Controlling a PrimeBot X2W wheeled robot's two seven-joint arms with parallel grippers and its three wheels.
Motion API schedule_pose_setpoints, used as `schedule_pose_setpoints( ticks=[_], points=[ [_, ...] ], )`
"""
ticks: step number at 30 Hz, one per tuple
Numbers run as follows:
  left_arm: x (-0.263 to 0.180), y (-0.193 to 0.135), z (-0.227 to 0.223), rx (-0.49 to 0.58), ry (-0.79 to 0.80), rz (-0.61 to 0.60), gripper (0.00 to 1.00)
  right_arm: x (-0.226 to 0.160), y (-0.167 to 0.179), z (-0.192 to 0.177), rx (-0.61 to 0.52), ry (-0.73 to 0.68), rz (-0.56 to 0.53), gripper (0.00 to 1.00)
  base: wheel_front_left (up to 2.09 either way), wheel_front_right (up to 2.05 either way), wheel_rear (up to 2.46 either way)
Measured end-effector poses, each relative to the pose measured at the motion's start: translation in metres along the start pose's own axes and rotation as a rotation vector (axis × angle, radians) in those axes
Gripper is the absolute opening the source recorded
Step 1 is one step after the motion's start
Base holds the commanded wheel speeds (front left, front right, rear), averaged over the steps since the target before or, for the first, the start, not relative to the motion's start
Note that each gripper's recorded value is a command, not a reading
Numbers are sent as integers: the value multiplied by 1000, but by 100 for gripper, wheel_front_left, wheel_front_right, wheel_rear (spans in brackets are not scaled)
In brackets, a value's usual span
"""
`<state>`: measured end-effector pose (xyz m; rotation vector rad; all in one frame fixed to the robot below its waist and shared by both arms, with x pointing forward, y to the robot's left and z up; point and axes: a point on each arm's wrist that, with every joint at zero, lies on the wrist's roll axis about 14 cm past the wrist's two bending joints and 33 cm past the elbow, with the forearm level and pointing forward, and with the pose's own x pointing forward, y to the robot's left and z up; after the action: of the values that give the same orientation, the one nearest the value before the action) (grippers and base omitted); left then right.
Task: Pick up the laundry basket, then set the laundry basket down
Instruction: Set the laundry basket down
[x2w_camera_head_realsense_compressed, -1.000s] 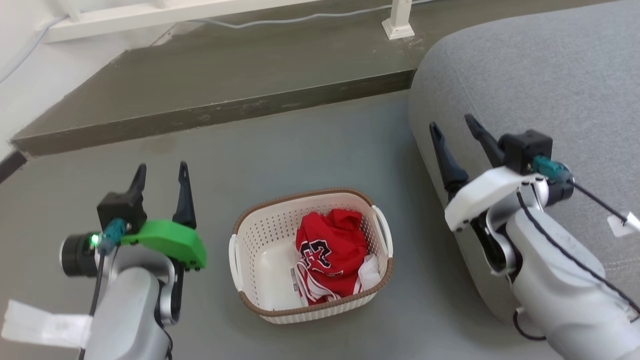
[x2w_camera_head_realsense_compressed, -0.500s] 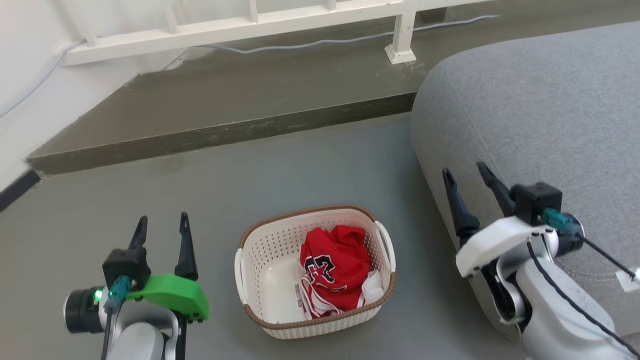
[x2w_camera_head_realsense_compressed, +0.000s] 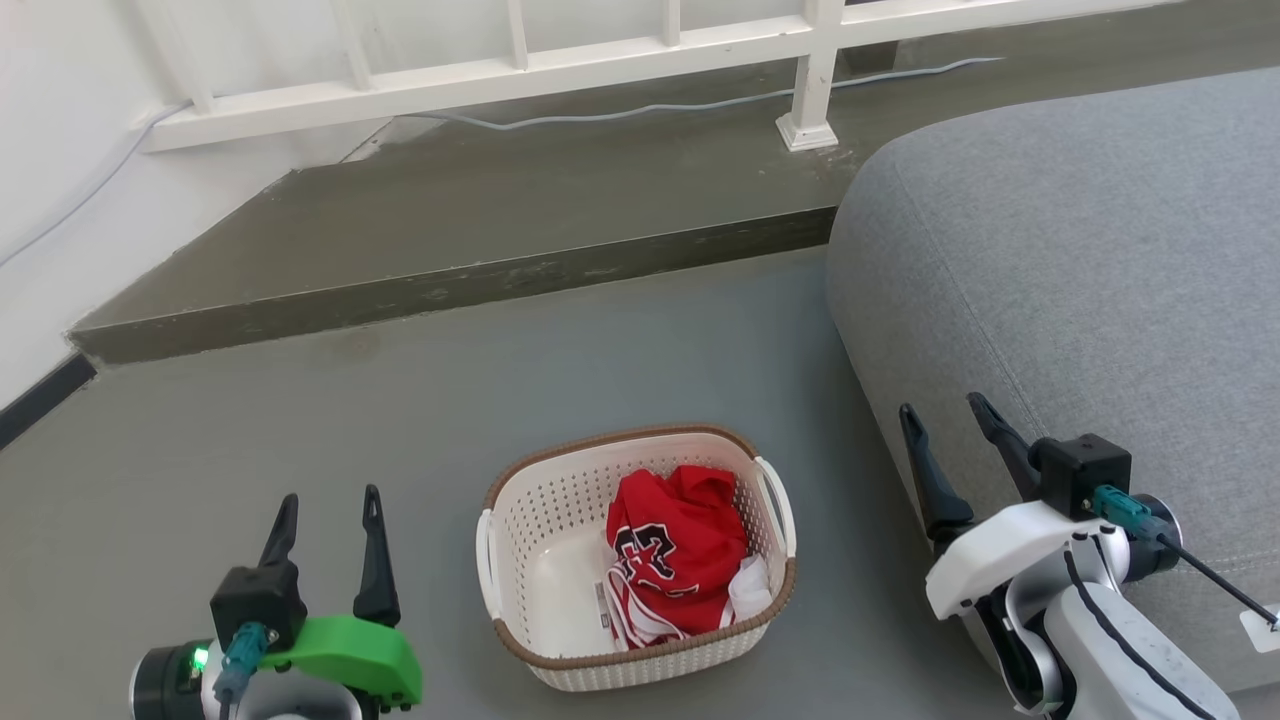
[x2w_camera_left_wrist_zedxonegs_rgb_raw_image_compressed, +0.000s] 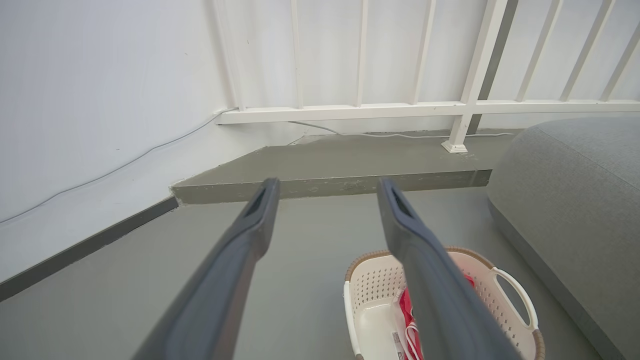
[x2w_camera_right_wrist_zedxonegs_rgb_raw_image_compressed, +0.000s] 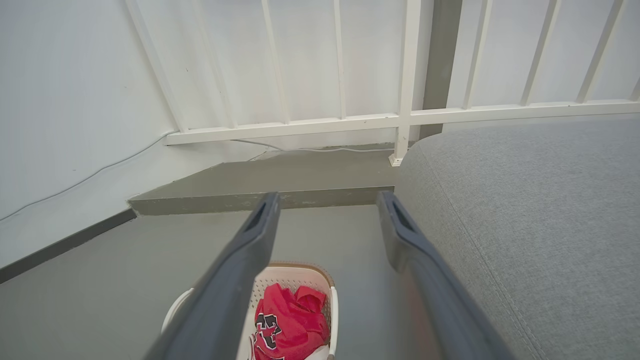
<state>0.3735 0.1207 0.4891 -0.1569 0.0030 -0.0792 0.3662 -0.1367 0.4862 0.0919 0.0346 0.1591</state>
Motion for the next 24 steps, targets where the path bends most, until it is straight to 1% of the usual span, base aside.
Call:
schedule_pose_setpoints(
  ticks=[14, 24],
  points=[
    [-10, -2, 4, 17, -19, -4, 100, -3, 0, 14, -12, -53, -7, 100, 0, 0, 0],
    [-15, -3, 7, 14, -29, -5, 100, -10, -3, 9, -4, -42, -31, 100, 0, 0, 0]
  ],
)
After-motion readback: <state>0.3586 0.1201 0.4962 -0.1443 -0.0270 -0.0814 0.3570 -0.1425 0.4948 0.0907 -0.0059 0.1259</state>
